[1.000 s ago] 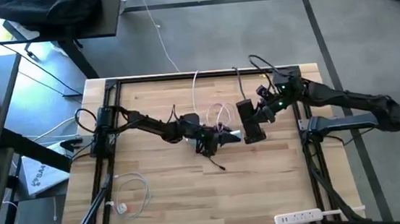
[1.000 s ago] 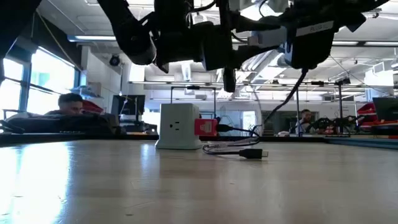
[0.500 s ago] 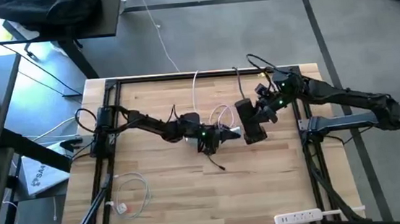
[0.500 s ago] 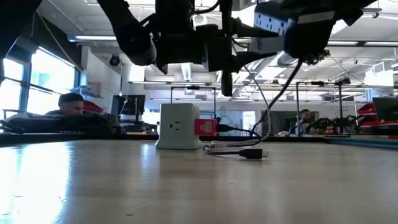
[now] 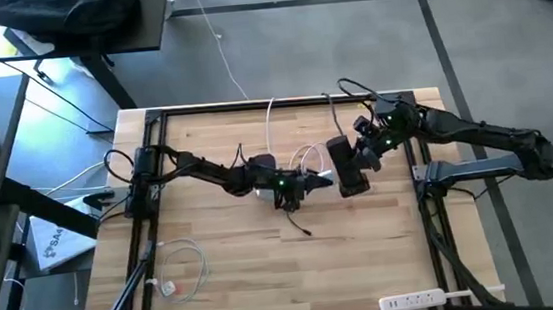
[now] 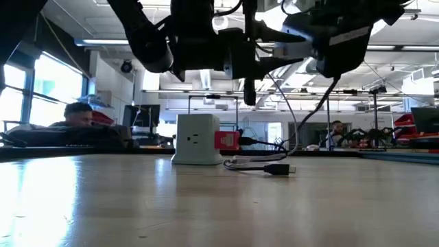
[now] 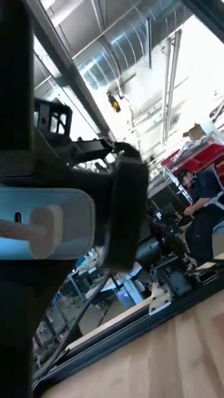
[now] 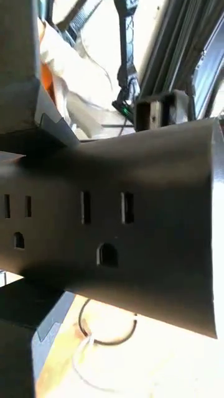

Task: Insert USB
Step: Insert the white charger adapter into the black outlet extension

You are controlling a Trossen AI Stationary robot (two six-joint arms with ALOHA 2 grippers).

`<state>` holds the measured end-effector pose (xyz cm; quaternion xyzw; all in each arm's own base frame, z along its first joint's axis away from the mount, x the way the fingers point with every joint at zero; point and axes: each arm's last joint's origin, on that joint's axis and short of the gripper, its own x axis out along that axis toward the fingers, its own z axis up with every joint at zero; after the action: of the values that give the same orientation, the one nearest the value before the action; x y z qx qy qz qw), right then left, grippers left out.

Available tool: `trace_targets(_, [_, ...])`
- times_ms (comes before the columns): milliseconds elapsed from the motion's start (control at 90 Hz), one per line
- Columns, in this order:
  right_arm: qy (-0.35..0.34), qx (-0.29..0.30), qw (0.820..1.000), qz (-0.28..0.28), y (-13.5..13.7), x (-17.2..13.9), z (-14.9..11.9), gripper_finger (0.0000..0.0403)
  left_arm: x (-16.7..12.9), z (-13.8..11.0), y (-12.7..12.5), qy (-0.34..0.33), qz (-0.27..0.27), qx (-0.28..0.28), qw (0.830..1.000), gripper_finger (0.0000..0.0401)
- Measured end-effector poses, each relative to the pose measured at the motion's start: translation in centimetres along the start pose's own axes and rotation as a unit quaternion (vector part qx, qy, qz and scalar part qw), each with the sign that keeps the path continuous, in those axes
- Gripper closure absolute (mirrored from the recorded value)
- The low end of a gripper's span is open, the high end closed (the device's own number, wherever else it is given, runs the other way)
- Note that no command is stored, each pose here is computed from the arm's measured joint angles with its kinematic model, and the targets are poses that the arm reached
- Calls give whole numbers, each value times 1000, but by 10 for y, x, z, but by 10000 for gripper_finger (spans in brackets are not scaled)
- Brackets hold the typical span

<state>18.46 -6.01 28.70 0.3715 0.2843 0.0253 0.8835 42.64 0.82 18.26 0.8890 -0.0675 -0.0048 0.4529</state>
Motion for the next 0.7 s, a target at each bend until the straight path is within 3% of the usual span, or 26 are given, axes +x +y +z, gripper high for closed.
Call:
trace_targets(167, [-9, -15, 1000, 1, 1, 0, 2, 178, 0, 0, 0, -7, 4, -20, 1000, 309])
trace_targets(700, [1, -21, 1000, 13, 5, 3, -1, 179, 0, 0, -1, -3, 0, -9, 1000, 309])
